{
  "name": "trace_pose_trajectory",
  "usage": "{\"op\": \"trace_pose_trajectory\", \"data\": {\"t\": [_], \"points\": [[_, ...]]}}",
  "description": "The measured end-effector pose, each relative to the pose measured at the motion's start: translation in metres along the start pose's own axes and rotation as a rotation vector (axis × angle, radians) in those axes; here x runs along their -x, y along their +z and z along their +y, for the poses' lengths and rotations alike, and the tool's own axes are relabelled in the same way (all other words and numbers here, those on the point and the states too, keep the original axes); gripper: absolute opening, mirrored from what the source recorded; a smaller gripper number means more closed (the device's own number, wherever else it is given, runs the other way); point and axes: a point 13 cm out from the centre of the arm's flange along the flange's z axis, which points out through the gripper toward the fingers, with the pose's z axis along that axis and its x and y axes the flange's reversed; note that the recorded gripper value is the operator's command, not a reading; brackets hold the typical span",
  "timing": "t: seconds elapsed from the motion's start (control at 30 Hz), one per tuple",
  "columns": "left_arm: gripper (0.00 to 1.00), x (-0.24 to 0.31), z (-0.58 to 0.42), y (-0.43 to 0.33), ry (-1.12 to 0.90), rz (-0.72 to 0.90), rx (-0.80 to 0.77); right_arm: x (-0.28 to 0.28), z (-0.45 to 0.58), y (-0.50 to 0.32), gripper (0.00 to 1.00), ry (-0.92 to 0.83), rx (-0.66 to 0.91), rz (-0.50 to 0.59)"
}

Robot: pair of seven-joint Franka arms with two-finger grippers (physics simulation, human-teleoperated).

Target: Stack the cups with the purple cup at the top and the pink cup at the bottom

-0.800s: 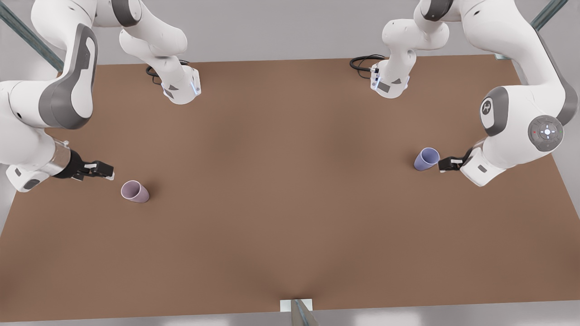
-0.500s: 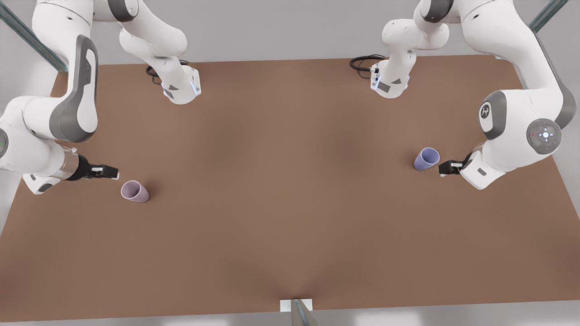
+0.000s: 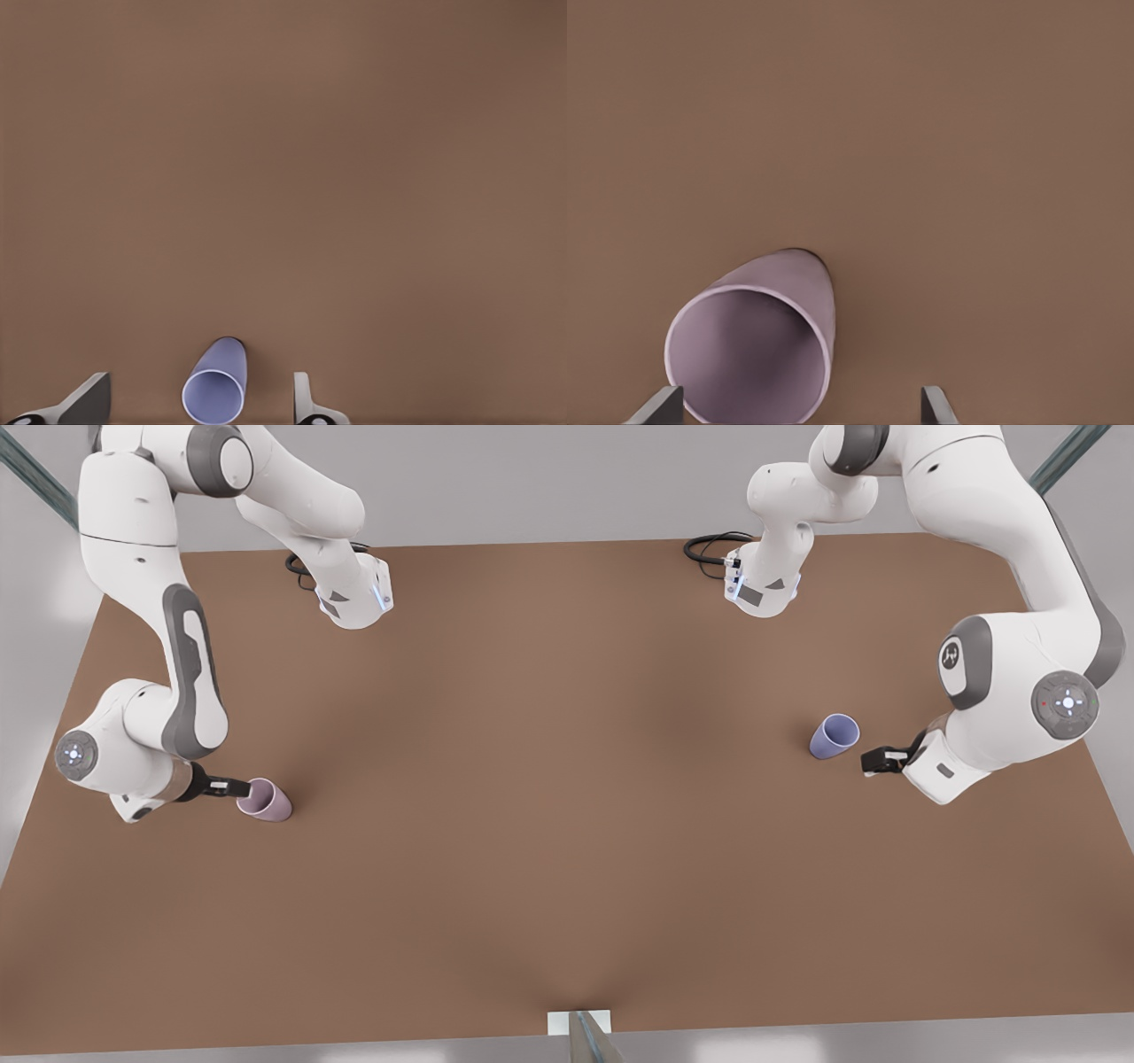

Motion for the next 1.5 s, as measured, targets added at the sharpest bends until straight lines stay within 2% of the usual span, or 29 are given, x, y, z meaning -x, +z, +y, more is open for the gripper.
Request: {"op": "trace_pose_trajectory", "data": {"t": [0.23, 0.27, 0.3, 0.33, 0.37, 0.5, 0.6, 0.63, 0.67, 0.83, 0.93, 1.07, 1.27, 1.37, 1.5], "points": [[1.0, 0.001, 0.001, 0.004, 0.001, 0.006, -0.002, 0.001, -0.006, 0.045, 0.98, -0.045, -0.016, -0.048], [1.0, 0.001, 0.001, 0.005, 0.002, 0.007, -0.002, 0.003, -0.007, 0.049, 0.91, -0.05, -0.018, -0.056], [1.0, 0.001, 0.001, 0.005, 0.002, 0.007, -0.002, 0.005, -0.007, 0.051, 0.8, -0.055, -0.02, -0.064], [1.0, 0.001, 0.001, 0.006, 0.002, 0.008, -0.003, 0.007, -0.008, 0.052, 0.75, -0.06, -0.021, -0.073], [1.0, 0.002, 0.001, 0.006, 0.003, 0.008, -0.003, 0.009, -0.008, 0.054, 0.64, -0.065, -0.023, -0.08], [1.0, 0.002, 0.0, 0.007, 0.004, 0.01, -0.003, 0.014, -0.008, 0.06, 0.6, -0.08, -0.026, -0.095], [1.0, 0.002, 0.007, 0.008, -0.006, 0.01, 0.0, 0.017, -0.005, 0.061, 0.44, -0.089, -0.023, -0.104], [1.0, 0.003, 0.008, 0.008, -0.008, 0.01, 0.0, 0.018, -0.005, 0.061, 0.3, -0.09, -0.022, -0.107], [1.0, 0.003, 0.009, 0.009, -0.009, 0.01, 0.0, 0.018, -0.004, 0.061, 0.23, -0.091, -0.021, -0.11], [1.0, 0.004, 0.012, 0.012, -0.014, 0.011, 0.001, 0.022, 0.002, 0.053, 0.21, -0.111, -0.015, -0.125], [1.0, 0.0, 0.013, 0.016, -0.016, 0.017, -0.002, 0.043, 0.043, -0.005, 0.21, -0.16, 0.013, -0.198], [1.0, -0.004, 0.015, 0.023, -0.02, 0.02, -0.006, 0.051, 0.206, -0.078, 0.21, -0.348, 0.058, -0.264], [1.0, -0.073, 0.017, 0.08, -0.035, 0.059, -0.039, 0.025, 0.584, -0.096, 0.21, -0.629, 0.155, -0.3], [1.0, -0.098, 0.022, 0.131, -0.053, 0.063, -0.05, -0.019, 0.685, -0.046, 0.21, -0.638, 0.124, -0.257], [1.0, -0.112, 0.02, 0.186, -0.058, 0.049, -0.049, -0.024, 0.708, 0.027, 0.21, -0.493, 0.071, -0.211]]}}
